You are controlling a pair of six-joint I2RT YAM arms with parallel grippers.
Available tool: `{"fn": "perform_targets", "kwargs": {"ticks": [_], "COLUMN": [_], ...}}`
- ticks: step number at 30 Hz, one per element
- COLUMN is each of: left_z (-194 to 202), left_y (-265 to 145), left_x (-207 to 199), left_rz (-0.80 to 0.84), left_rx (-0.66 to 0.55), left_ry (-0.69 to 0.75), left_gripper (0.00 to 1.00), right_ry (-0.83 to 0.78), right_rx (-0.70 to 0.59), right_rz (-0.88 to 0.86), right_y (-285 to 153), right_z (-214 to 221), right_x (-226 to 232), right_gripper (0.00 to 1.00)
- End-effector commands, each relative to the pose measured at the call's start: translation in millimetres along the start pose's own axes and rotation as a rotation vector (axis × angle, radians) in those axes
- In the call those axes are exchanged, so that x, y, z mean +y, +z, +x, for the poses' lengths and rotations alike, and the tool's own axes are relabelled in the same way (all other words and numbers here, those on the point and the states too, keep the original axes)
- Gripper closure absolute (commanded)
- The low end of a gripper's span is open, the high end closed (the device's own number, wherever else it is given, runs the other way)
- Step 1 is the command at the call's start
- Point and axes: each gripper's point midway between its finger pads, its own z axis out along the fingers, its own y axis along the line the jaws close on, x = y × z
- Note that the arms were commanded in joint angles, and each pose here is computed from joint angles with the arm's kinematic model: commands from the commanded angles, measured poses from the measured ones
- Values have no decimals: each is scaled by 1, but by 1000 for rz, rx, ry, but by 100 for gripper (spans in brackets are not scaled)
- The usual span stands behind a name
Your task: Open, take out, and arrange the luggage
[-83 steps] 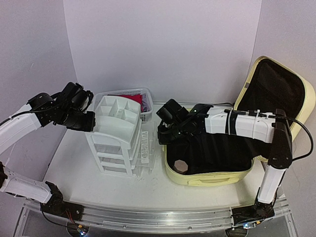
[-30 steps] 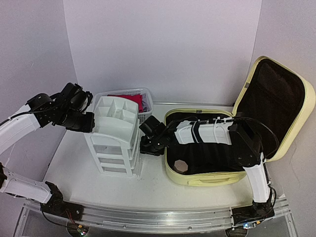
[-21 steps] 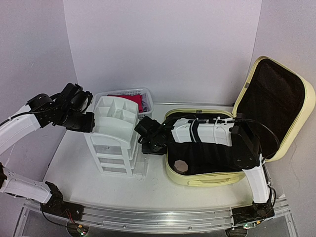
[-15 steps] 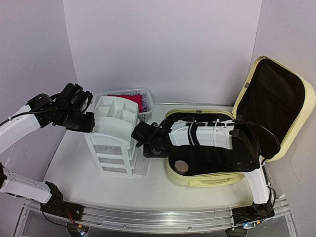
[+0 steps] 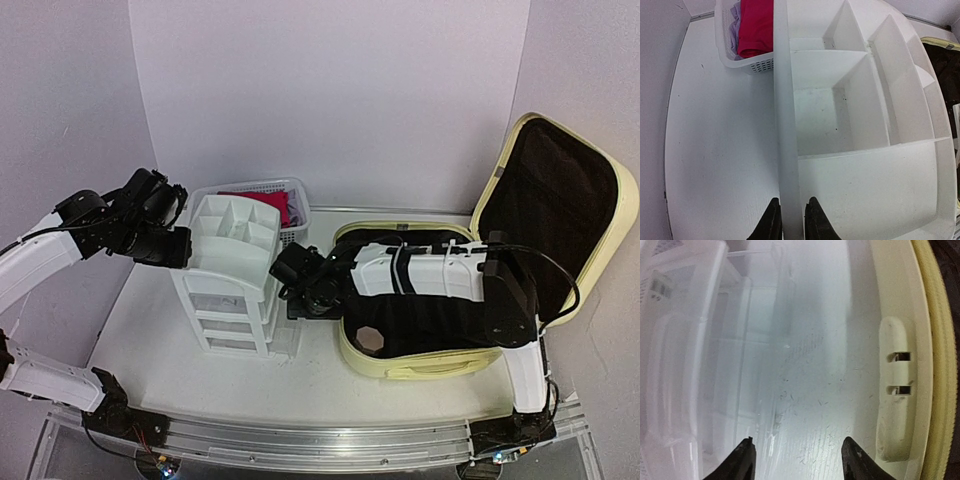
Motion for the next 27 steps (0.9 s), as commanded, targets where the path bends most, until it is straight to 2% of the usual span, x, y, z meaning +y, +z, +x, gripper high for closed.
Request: {"fn": "perform_targets", "kwargs": {"ticks": [1,11,20,24,27], "left_z": [16,17,19,17,14], "left_y": [3,-1,-1,-4,-10], "left_x": [12,14,22,27,35], "left_rz": [-50,-46,-82,-104,-133], "left_rx": [52,43,31,12,-13], "left_ry": [31,24,16,11,10], "left_gripper": [83,83,83,83,83], "right_ry": [-34,30,39,37,34], "right_rx": [-36,0,4,8,8], "right_rz": [-78,-61,10,131,187], "right_y": [-29,12,26,21,15], "right_z": [-23,-11,-2,5,6], "right_x": [7,18,-1,-32,-46], "right_gripper": [36,34,56,66,69]}}
